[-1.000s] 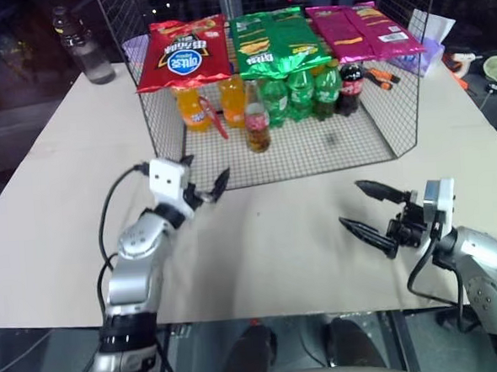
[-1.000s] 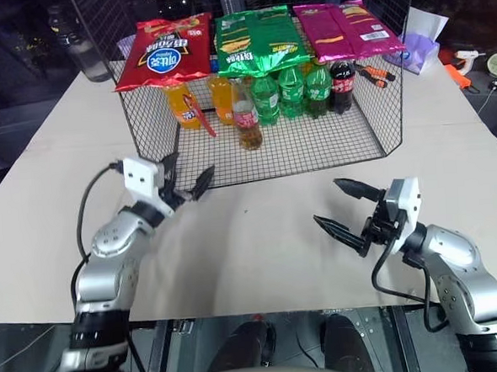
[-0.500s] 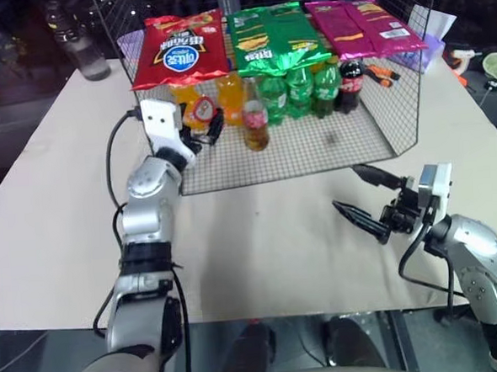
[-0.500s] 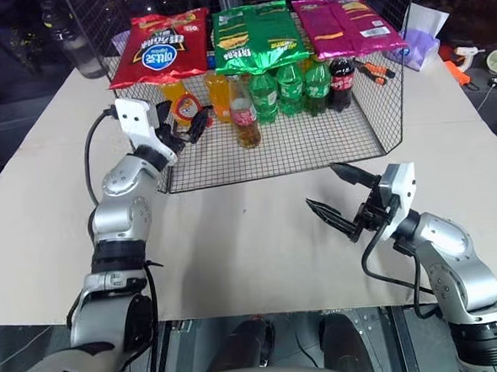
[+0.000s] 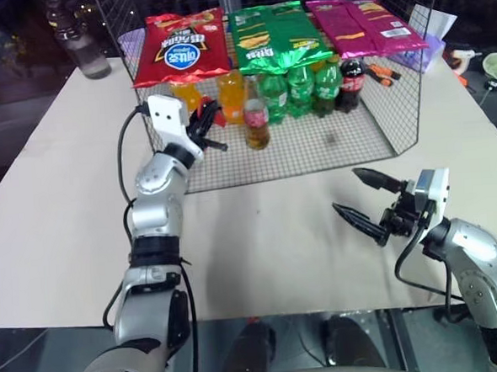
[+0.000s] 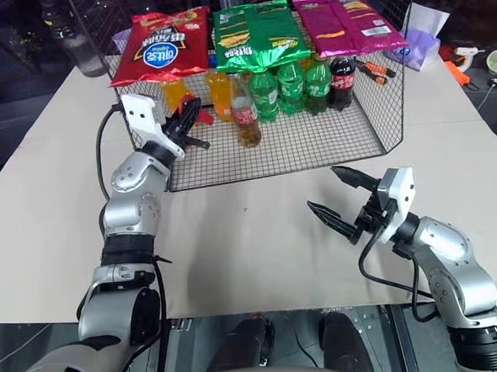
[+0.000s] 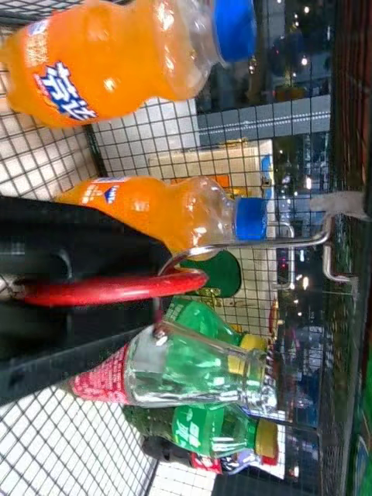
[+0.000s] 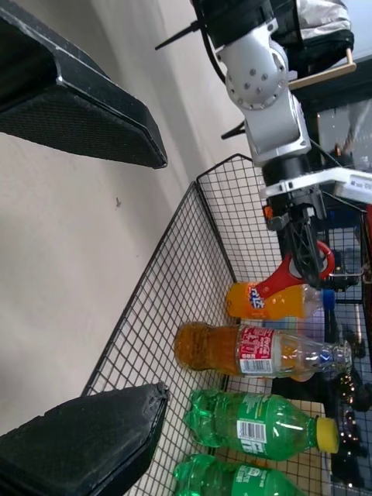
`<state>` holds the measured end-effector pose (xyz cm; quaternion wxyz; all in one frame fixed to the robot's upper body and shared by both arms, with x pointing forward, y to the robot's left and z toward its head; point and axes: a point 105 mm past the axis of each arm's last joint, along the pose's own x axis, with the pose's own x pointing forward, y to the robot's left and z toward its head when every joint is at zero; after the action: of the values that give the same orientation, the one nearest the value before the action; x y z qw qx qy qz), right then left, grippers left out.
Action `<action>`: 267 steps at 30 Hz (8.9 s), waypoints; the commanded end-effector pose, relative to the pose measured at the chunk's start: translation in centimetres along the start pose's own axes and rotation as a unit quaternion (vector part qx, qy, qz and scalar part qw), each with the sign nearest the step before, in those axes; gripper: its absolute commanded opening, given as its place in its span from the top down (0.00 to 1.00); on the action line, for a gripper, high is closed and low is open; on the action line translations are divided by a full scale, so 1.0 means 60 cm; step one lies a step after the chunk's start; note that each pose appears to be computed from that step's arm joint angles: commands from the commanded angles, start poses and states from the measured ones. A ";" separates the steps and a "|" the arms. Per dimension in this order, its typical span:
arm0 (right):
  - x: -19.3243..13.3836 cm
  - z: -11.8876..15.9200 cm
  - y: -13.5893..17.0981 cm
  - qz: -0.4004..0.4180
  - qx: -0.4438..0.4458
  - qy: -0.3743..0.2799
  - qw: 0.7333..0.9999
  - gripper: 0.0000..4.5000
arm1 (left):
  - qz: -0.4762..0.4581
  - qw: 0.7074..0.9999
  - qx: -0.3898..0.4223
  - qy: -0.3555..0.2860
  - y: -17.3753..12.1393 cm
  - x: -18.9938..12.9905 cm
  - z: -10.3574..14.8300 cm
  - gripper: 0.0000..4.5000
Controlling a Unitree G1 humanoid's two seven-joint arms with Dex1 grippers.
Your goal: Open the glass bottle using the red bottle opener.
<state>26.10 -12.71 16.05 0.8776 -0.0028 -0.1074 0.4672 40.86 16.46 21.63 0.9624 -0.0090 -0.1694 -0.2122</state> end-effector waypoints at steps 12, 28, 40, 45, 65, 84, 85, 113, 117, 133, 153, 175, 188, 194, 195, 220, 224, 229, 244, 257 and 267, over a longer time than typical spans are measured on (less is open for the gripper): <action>0.008 0.000 0.006 0.009 -0.011 -0.004 1.000 0.00 | -0.113 0.973 -0.194 -0.049 -0.074 -0.014 0.057 0.98; 0.009 -0.004 0.007 -0.001 -0.017 0.000 1.000 0.00 | -0.131 0.958 -0.253 -0.016 -0.082 -0.001 0.052 0.98; 0.008 -0.007 0.006 -0.005 -0.022 0.006 1.000 0.00 | -0.133 0.976 -0.173 -0.019 -0.085 0.003 0.042 0.69; 0.008 -0.009 0.007 -0.006 -0.021 0.008 1.000 0.00 | -0.124 0.978 -0.160 -0.041 -0.076 0.004 0.053 0.69; 0.031 -0.055 -0.038 -0.102 -0.007 0.114 0.988 0.00 | -0.187 0.975 -0.109 0.048 -0.115 -0.068 -0.013 0.69; 0.124 -0.160 -0.103 -0.161 0.102 0.296 0.936 0.00 | -0.164 0.981 -0.064 0.085 -0.113 -0.144 -0.006 0.69; 0.126 -0.166 -0.097 -0.152 0.097 0.306 0.935 0.06 | -0.161 0.981 -0.061 0.086 -0.111 -0.146 -0.006 0.68; 0.130 -0.057 -0.056 -0.063 -0.102 0.190 0.974 0.86 | -0.173 0.972 -0.139 0.071 -0.132 -0.126 -0.014 0.68; 0.137 -0.046 -0.039 -0.038 -0.138 0.175 0.974 0.86 | -0.192 0.959 -0.191 0.081 -0.149 -0.120 -0.026 0.68; 0.166 -0.021 0.014 0.011 -0.162 0.125 0.979 0.86 | -0.211 0.947 -0.230 0.077 -0.168 -0.099 -0.037 0.68; 0.171 0.001 -0.006 -0.023 -0.189 0.086 0.978 0.86 | -0.182 0.951 -0.245 0.058 -0.148 -0.087 -0.039 0.68; 0.178 -0.007 0.008 -0.007 -0.184 0.085 0.979 0.86 | -0.189 0.943 -0.273 0.034 -0.157 -0.074 -0.025 0.99; 0.168 0.013 0.015 0.032 -0.059 0.061 0.996 0.36 | -0.246 0.928 -0.275 0.045 -0.174 -0.086 -0.025 1.00; 0.142 -0.005 0.010 0.080 0.059 0.112 0.989 0.36 | -0.342 0.884 -0.314 0.048 -0.182 -0.117 0.008 1.00; 0.138 -0.006 0.014 0.095 0.075 0.120 0.985 0.36 | -0.357 0.874 -0.325 0.053 -0.183 -0.124 0.012 1.00; 0.112 -0.016 0.041 0.149 0.161 0.164 0.962 0.99 | -0.322 0.883 -0.338 0.047 -0.177 -0.102 0.005 1.00; 0.115 -0.015 0.036 0.132 0.163 0.154 0.966 1.00 | -0.290 0.896 -0.334 0.040 -0.164 -0.095 0.004 0.79; 0.111 -0.027 0.003 0.063 0.157 0.144 0.975 1.00 | -0.256 0.921 -0.293 0.032 -0.152 -0.094 0.006 0.55; 0.058 -0.022 -0.127 -0.178 0.101 0.081 0.976 1.00 | -0.068 0.997 -0.037 -0.024 -0.094 -0.024 -0.002 0.26; 0.069 -0.026 -0.121 -0.179 0.094 0.078 0.976 1.00 | -0.010 0.999 0.033 0.041 -0.079 0.061 -0.084 0.10; 0.061 -0.027 -0.120 -0.188 0.090 0.080 0.975 1.00 | -0.008 0.999 0.033 0.027 -0.071 0.091 -0.071 0.10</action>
<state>34.60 -13.44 14.37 0.9507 0.0677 0.0383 0.3003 45.12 10.12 17.71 0.9696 0.0300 -0.1233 -0.2091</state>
